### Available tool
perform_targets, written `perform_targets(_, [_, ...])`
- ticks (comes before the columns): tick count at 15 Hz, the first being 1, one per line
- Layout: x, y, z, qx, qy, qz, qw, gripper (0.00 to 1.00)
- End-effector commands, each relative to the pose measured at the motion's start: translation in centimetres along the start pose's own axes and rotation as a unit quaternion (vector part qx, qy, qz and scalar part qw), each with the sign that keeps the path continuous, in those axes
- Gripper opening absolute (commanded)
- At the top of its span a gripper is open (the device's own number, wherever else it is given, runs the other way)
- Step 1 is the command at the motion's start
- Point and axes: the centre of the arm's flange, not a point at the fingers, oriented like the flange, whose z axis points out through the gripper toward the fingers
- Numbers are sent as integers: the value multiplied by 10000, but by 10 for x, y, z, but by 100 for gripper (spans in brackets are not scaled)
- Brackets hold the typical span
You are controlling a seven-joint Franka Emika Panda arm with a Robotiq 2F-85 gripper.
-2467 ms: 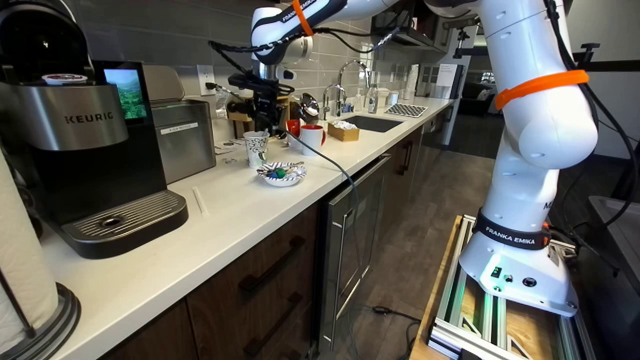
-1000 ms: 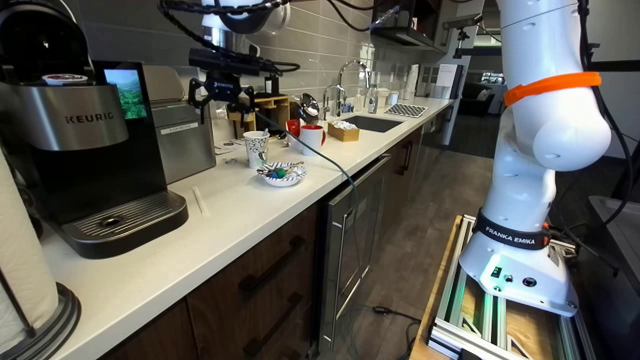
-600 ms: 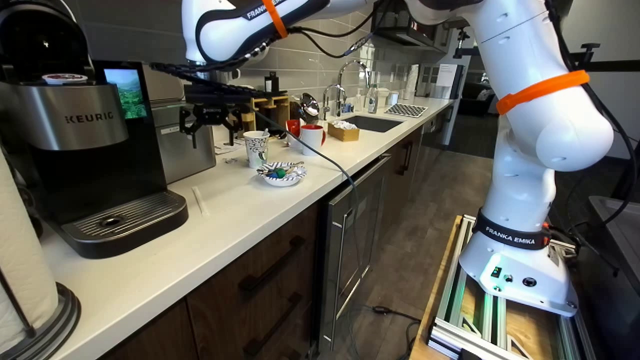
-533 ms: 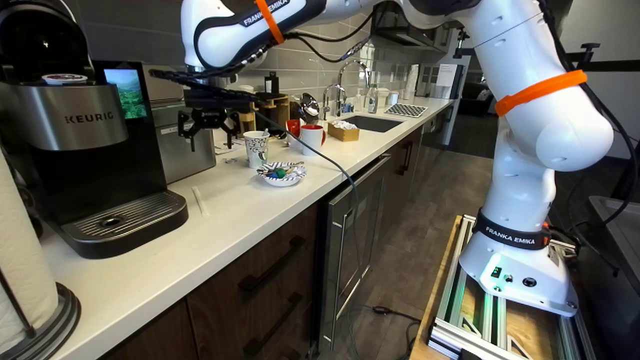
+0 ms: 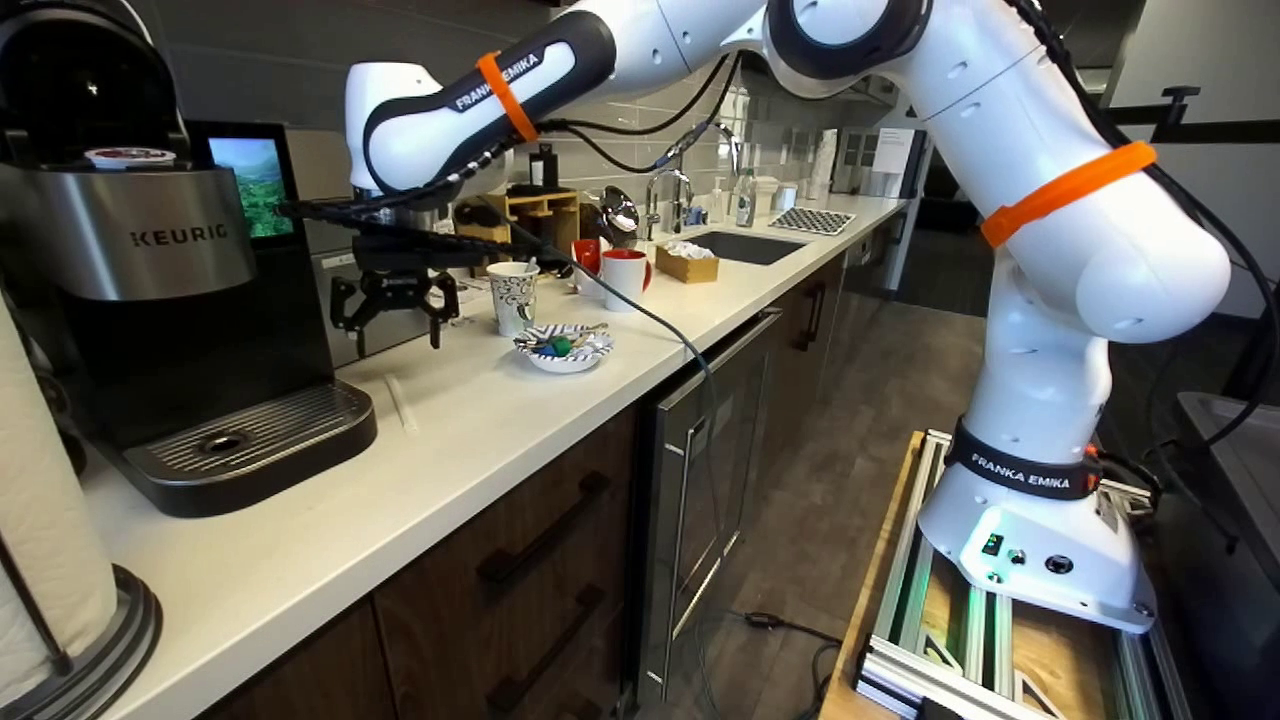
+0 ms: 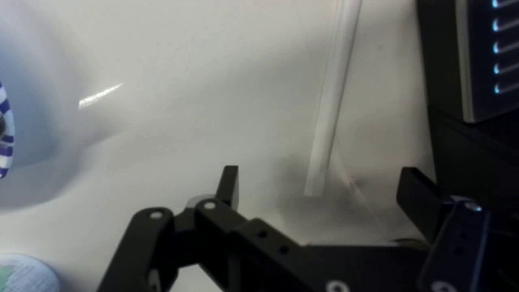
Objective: Move the coffee cup on the left to the right then put the white straw in the cup.
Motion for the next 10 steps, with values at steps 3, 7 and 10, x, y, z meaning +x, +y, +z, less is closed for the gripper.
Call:
perform_targets(3, [4,1,19,78,-78,130,9999,100])
perform_targets(7, [3,-9,24,-98,26,131,9999,96])
perform_targets(10, [-1,-10,29,-217,44,123,9997,88])
